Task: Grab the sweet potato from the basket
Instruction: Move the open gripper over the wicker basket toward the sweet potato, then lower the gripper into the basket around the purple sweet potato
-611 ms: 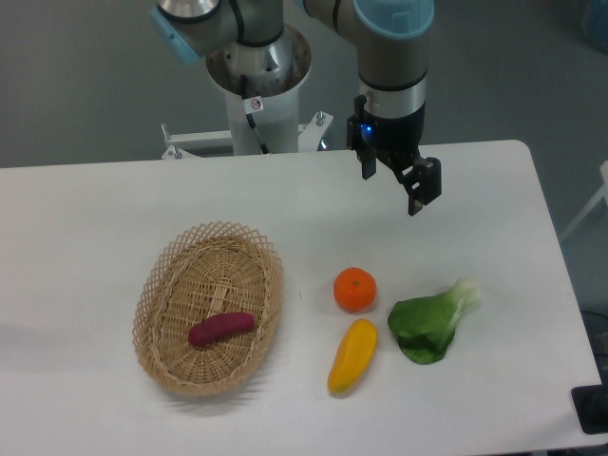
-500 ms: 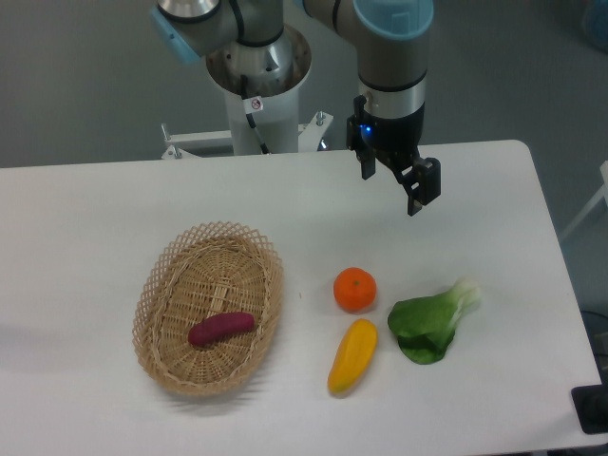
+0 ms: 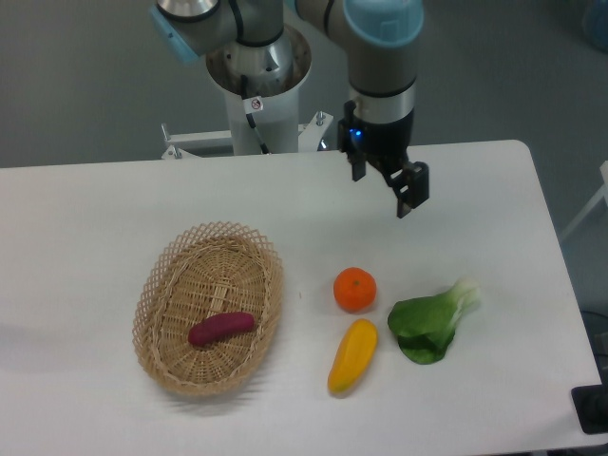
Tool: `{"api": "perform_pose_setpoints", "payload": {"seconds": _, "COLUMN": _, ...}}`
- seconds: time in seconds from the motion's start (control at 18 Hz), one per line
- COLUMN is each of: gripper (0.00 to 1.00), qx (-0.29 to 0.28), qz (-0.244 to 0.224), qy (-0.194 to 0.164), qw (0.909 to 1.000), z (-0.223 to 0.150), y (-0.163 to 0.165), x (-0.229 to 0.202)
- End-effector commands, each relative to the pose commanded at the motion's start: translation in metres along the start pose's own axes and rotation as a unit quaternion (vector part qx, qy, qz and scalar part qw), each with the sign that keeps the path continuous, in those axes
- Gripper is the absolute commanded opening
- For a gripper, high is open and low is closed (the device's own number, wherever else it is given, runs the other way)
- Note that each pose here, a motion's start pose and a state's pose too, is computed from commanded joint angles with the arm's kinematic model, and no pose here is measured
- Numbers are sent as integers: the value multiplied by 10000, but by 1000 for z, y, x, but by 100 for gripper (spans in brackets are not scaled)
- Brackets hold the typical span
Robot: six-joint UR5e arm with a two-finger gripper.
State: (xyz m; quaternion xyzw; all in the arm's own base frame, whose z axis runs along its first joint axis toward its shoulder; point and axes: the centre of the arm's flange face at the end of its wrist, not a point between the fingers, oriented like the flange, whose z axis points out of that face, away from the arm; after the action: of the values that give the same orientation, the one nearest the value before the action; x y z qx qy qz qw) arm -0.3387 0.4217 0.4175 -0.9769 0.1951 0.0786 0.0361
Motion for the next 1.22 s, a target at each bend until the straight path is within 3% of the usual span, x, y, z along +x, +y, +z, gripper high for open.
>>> {"api": "perform_pose_setpoints", "payload": {"seconds": 0.11, "gripper": 100, "qx": 80, "qz": -432, "qy": -62, "qw": 9990, "z": 4, "y": -20, "x": 7}}
{"api": "perform_pose_setpoints", "payload": {"seconds": 0.28, "gripper": 100, "qx": 393, "qz": -1137, "qy": -433, "qw": 9918, "z": 9, "y": -66, "x": 15}}
{"api": "perform_pose_setpoints", "payload": {"seconds": 0.39, "gripper": 100, "qx": 517, "qz": -1379, "qy": -490, "qw": 9879, "z": 19, "y": -88, "x": 20}}
{"api": "perform_pose_setpoints", "payload": {"seconds": 0.67, "gripper": 100, "qx": 532, "qz": -1075, "qy": -360, "qw": 9921, "z": 51, "y": -122, "x": 35}}
{"api": "perform_pose_setpoints", "payload": {"seconds": 0.94, "gripper": 100, "qx": 407, "qz": -731, "qy": 29, "qw": 9965, "z": 107, "y": -160, "x": 55}}
{"api": "perform_pose_setpoints", "payload": {"seconds": 1.11, "gripper": 100, "qx": 636, "qz": -694, "qy": 425, "qw": 9947, "z": 135, "y": -172, "x": 59}}
{"api": "perform_pose_setpoints", "payload": {"seconds": 1.22, "gripper": 100, "qx": 689, "qz": -610, "qy": 446, "qw": 9948, "z": 147, "y": -175, "x": 58}}
